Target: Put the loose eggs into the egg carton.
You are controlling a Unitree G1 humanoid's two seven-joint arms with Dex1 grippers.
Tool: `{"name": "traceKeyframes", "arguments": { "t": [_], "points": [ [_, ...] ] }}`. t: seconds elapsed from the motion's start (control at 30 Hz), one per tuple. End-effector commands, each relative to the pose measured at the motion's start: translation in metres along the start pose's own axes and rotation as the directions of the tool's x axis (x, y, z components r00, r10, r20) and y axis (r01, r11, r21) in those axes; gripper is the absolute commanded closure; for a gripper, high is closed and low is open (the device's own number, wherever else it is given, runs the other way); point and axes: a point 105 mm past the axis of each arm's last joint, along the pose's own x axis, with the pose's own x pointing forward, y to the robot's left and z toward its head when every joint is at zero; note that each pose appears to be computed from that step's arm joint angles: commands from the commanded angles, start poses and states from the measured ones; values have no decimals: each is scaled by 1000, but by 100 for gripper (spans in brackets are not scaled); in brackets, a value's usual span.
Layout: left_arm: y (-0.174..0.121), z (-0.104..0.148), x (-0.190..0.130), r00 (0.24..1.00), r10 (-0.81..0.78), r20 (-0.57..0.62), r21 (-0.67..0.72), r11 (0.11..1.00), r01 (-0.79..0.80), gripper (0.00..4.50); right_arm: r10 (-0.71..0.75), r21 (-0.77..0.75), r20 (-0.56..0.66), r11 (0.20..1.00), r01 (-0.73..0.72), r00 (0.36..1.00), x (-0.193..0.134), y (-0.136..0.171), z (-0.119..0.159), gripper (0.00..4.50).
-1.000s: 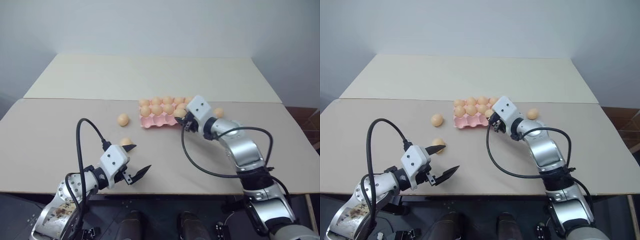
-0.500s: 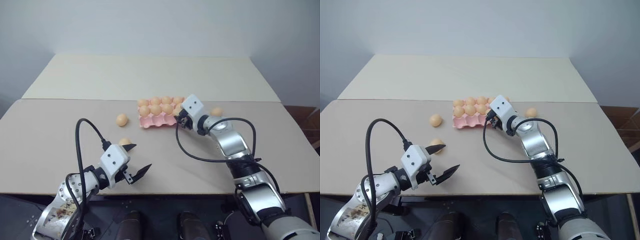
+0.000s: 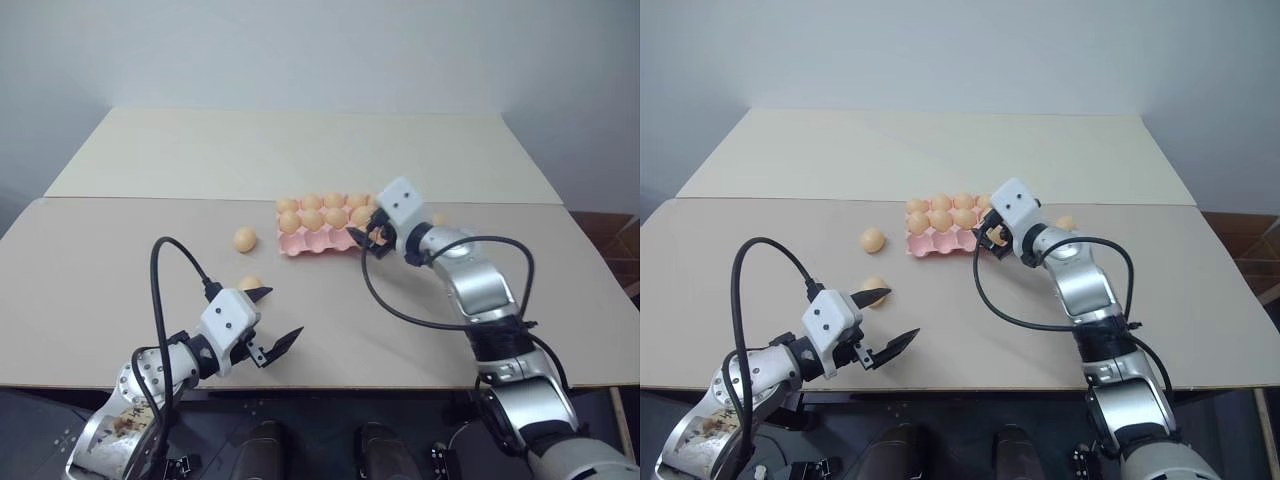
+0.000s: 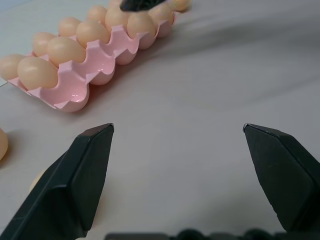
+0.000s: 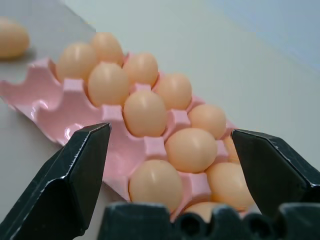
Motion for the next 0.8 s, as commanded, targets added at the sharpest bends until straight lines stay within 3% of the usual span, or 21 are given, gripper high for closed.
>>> {"name": "traceKeyframes", "arguments": {
  "t": [0.03,0.43,0.6,0.8],
  "points": [
    [-3,11,-1,999,1,44,19,1000,-2,0,-36,30,63,999,34,997,-34,-1,11,3],
    [-8,12,5,997,-48,66,9,999,47,0,-331,262,28,913,312,943,-122,37,-32,3],
    [-16,17,16,987,-131,89,27,991,129,0,-382,289,-53,878,381,923,-142,51,-56,3],
    [-19,21,28,969,-230,90,74,972,223,0,-421,301,-68,856,421,905,-148,46,-59,3]
  ]
}}
